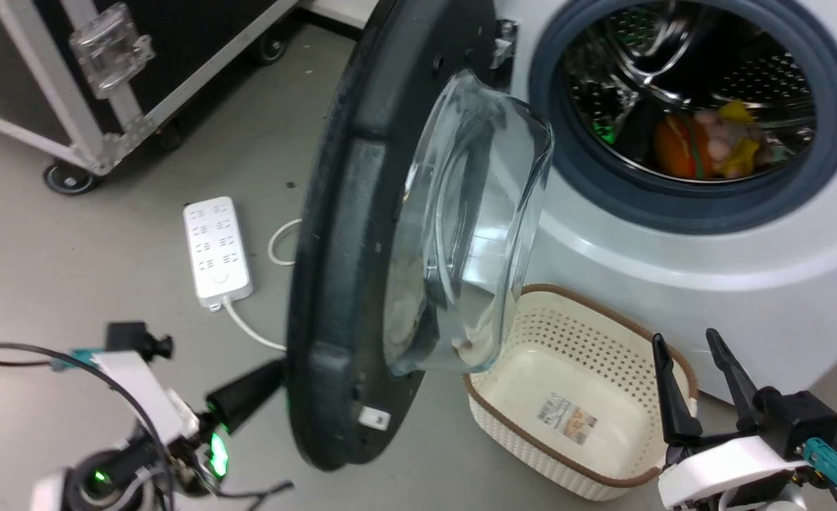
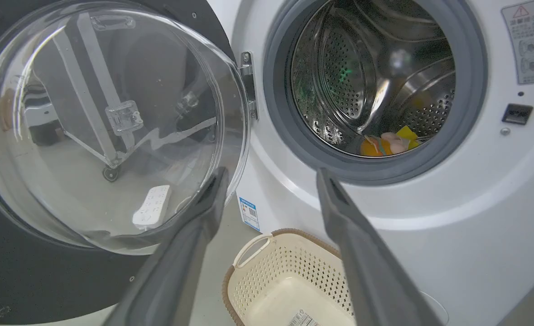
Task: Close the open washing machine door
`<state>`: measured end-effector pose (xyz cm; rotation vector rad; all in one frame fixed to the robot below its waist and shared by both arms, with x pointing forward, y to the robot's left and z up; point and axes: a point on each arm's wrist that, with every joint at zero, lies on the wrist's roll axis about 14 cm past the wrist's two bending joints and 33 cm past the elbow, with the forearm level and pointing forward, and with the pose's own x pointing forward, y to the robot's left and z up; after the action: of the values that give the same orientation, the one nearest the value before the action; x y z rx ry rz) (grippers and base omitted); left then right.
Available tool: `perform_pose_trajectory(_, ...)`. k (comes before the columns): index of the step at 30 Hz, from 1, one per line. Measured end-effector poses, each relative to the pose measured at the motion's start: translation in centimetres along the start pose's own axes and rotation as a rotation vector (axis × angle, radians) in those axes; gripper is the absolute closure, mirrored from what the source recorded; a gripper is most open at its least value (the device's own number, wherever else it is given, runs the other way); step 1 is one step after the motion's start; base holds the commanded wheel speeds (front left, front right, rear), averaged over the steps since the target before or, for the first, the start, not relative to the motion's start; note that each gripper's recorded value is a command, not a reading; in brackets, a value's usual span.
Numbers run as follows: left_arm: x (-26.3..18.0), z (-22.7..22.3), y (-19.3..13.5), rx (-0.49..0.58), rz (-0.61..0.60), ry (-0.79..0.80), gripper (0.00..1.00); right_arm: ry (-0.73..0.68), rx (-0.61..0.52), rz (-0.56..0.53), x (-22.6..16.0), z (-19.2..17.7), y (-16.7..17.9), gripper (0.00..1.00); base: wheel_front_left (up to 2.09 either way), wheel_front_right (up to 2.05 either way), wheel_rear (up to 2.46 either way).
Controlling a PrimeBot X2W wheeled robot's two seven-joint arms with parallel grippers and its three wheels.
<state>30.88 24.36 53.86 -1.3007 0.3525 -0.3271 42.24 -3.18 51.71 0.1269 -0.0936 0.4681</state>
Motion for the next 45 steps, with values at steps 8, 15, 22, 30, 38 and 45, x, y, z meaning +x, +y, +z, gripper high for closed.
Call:
perform_pose_trajectory(8, 4.2, -5.6, -0.1, -0.102, -0.066, 0.137, 1.00, -0.013, -0.016, -0.119, -2.2, 0.7, -3.8, 0.00, 0.00, 0.00, 0.00)
perform_pose_trajectory(15, 9.6, -12.5, -1.0, -0.240, -0.123, 0.302, 1.00, -0.015, -0.033, -0.253, -5.1, 1.1, -7.9, 0.00, 0.00, 0.00, 0.00)
perform_pose_trajectory(22, 14.4, -17.9, -2.7, -0.299, -0.155, 0.433, 1.00, -0.014, -0.069, -0.415, -8.8, 1.6, -12.5, 0.00, 0.00, 0.00, 0.00)
perform_pose_trajectory(30, 21.7, -20.4, -5.2, -0.301, -0.197, 0.416, 1.00, 0.005, -0.076, -0.584, -13.3, 1.6, -16.7, 0.00, 0.00, 0.00, 0.00)
perform_pose_trajectory(38, 29.8, -21.7, -6.2, -0.325, -0.195, 0.336, 1.00, 0.052, -0.060, -0.737, -17.5, 0.7, -19.7, 0.00, 0.00, 0.00, 0.00)
perform_pose_trajectory(45, 34.3, -22.6, -6.1, -0.356, -0.172, 0.297, 1.00, 0.077, -0.059, -0.789, -18.9, 0.3, -20.7, 0.00, 0.00, 0.00, 0.00)
